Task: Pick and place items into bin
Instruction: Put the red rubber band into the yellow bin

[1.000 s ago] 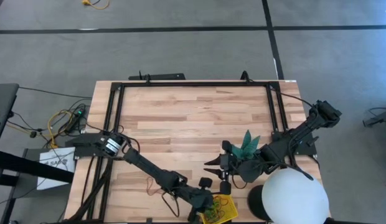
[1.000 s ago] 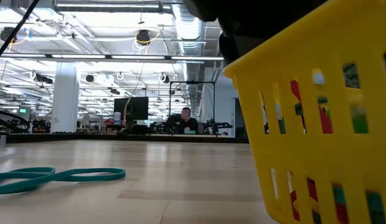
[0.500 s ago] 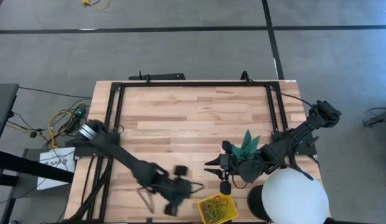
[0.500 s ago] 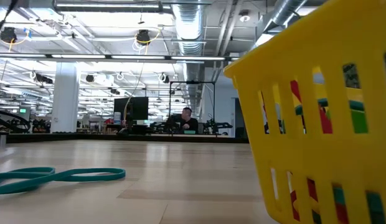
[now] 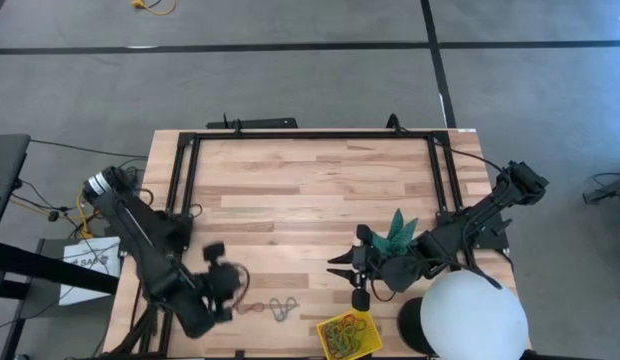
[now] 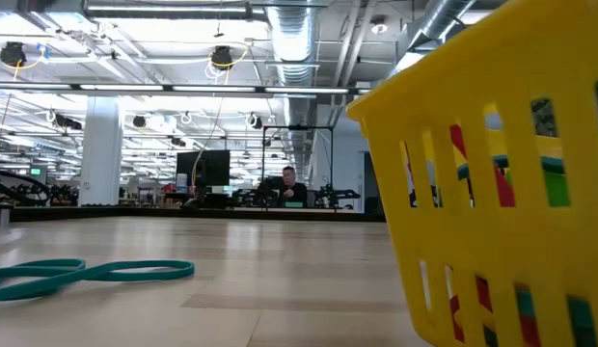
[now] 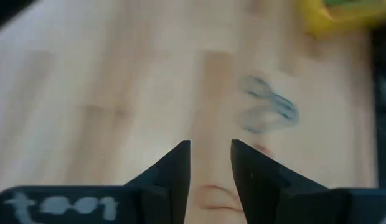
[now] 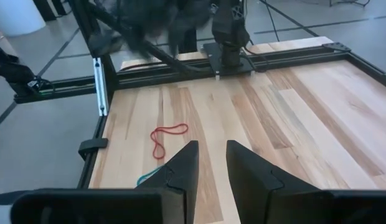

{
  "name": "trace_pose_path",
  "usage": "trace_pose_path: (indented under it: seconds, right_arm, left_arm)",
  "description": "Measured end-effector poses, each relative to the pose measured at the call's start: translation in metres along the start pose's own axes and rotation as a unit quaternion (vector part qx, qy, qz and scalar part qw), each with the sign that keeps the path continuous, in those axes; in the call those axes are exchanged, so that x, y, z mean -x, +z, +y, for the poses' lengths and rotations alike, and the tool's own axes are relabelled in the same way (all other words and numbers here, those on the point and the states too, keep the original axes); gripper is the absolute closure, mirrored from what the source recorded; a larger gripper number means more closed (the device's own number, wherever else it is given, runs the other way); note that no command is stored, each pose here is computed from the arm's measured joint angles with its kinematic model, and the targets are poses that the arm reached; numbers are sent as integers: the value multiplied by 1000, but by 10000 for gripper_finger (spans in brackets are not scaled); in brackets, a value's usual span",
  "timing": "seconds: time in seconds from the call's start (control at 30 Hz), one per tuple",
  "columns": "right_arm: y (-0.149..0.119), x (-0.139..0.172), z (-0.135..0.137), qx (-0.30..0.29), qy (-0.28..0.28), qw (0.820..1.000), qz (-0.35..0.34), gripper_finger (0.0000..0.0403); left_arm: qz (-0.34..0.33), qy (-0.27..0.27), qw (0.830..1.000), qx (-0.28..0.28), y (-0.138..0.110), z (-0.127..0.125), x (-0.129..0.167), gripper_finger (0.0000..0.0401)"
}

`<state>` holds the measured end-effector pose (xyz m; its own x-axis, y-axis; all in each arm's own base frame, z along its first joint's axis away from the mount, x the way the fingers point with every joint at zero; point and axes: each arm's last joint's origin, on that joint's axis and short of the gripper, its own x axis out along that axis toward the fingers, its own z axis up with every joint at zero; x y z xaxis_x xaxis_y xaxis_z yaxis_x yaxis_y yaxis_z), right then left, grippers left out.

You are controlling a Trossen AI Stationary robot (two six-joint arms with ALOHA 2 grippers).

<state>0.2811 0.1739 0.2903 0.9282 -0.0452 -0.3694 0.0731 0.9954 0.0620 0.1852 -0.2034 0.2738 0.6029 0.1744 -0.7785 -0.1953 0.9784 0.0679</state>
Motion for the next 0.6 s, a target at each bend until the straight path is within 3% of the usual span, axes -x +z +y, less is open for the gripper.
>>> trace_pose_path:
  seconds: [0.17,0.43,0.6]
  right_arm:
    - [-1,-1,-3,4,-7,1000,8,326]
    - [-3,-2,-4,-6,-12,1000,19,326]
    - [-4,-2,-5,-4,-13,1000,22,326]
  left_arm:
    - [-20,-135,990,-24,-43,-26,-50,305]
    - [13,-94,995,1,-74,-28,-93,314]
    - [54,-105,993,-7,-87,-39,-117,315]
